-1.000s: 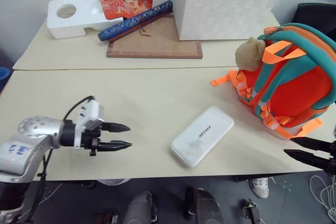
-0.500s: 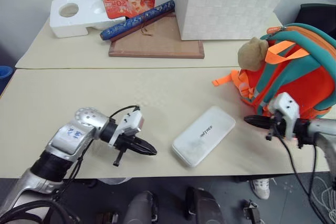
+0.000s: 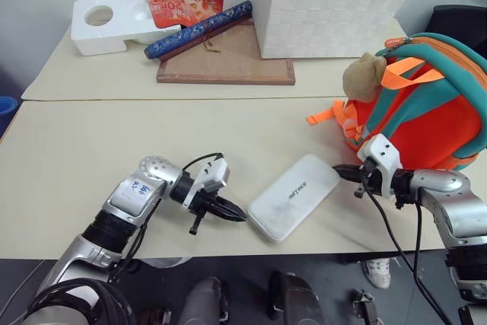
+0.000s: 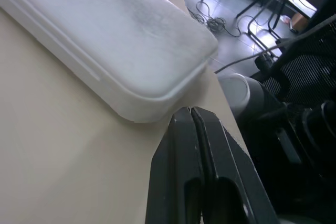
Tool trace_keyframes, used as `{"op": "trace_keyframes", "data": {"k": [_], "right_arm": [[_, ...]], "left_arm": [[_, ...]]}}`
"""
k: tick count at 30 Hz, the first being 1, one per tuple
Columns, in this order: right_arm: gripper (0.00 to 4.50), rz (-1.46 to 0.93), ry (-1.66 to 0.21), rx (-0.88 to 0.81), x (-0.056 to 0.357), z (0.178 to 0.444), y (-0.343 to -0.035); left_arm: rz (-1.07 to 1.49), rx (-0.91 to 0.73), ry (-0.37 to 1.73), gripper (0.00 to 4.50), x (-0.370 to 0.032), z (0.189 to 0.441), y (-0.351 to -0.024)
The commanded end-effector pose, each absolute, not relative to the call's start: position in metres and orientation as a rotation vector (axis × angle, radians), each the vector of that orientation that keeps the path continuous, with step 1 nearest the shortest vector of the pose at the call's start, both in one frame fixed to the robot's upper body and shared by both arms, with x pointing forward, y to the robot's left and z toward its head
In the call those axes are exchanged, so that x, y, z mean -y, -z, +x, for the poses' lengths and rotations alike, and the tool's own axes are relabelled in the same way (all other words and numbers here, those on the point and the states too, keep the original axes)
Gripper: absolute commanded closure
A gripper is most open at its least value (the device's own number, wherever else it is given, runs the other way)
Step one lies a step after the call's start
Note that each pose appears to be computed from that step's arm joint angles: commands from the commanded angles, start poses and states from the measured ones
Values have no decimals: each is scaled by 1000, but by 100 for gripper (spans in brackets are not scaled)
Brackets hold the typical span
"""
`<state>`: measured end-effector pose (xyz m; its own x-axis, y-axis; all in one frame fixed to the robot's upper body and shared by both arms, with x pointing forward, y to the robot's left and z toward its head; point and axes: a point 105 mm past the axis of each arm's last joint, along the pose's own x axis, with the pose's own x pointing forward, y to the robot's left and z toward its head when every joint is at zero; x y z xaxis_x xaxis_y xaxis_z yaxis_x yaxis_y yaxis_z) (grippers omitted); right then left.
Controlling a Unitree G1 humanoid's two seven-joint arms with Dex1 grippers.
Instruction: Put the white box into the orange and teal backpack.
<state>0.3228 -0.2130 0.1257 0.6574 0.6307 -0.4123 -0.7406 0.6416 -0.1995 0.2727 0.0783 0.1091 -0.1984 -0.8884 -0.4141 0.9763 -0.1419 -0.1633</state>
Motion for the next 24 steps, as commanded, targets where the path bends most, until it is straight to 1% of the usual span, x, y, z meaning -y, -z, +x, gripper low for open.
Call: {"op": "trace_keyframes", "data": {"k": [1,6,9,13,16,21,24], "right_arm": [[450,-355,-823,-279,204,317,-136],[450,-354,-819,-282,201,314,-135],[450,-352,-818,-283,201,314,-135],[450,-350,-819,-284,200,311,-135],[450,-347,-809,-282,202,309,-134],[450,-344,-801,-286,203,307,-132],[450,-343,-800,-285,203,306,-131]], "left_arm": [[210,-437,1745,447,-77,272,-123],[220,-482,1809,447,-74,260,-119],[256,-475,1780,447,-72,266,-113],[290,-462,1697,447,-80,284,-113],[260,-492,1740,447,-90,277,-119],[230,-522,1823,447,-94,262,-127],[263,-532,1799,447,-92,265,-119]]}}
